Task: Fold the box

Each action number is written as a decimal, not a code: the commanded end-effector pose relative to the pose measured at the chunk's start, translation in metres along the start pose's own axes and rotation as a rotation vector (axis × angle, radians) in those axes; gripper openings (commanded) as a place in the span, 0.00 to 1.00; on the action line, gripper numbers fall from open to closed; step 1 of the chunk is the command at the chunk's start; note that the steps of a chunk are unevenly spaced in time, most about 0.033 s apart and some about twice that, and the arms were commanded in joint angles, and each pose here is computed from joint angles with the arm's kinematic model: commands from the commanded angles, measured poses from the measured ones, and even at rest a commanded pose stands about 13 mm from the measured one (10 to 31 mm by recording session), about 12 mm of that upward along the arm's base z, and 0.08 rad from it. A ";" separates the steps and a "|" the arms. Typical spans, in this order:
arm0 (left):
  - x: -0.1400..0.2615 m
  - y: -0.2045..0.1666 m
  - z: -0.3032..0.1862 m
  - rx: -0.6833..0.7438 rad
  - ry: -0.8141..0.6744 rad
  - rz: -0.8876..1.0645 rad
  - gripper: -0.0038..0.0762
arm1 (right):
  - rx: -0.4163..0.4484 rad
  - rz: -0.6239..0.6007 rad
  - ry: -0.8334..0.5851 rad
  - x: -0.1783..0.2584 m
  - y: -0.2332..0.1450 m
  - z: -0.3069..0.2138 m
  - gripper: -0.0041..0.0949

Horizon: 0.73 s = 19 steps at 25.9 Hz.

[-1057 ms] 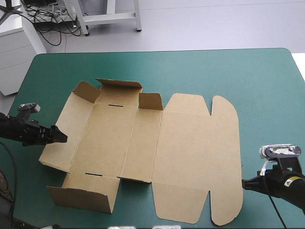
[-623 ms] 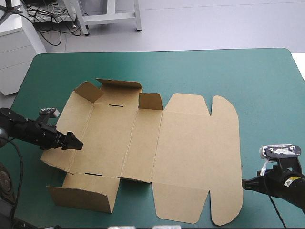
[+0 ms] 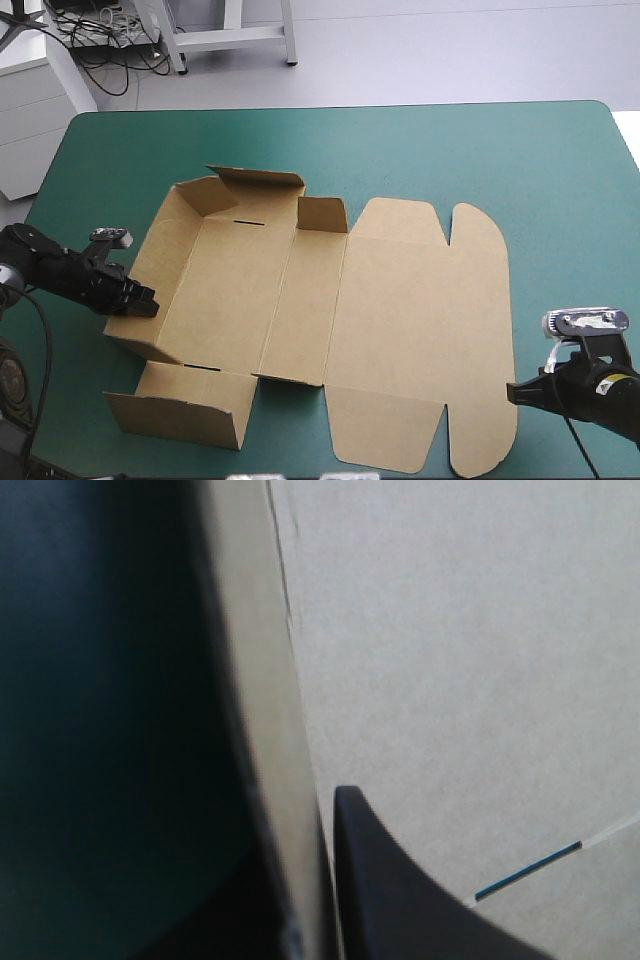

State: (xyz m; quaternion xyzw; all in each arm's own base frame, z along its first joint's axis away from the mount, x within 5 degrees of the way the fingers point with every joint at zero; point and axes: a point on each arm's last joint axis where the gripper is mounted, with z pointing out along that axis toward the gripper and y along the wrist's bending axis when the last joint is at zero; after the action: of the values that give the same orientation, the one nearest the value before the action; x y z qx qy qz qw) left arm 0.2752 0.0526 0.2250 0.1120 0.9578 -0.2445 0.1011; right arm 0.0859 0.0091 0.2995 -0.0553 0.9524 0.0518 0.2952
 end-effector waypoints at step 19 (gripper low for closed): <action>-0.025 -0.015 -0.036 -0.052 -0.118 0.042 0.04 | 0.001 0.006 -0.057 -0.008 0.000 -0.005 0.02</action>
State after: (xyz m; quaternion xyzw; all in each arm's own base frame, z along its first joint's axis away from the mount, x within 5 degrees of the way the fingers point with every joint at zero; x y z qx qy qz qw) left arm 0.2839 0.0571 0.2368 0.1064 0.9609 -0.2260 0.1196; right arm 0.0858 0.0093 0.2995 -0.0552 0.9524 0.0533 0.2950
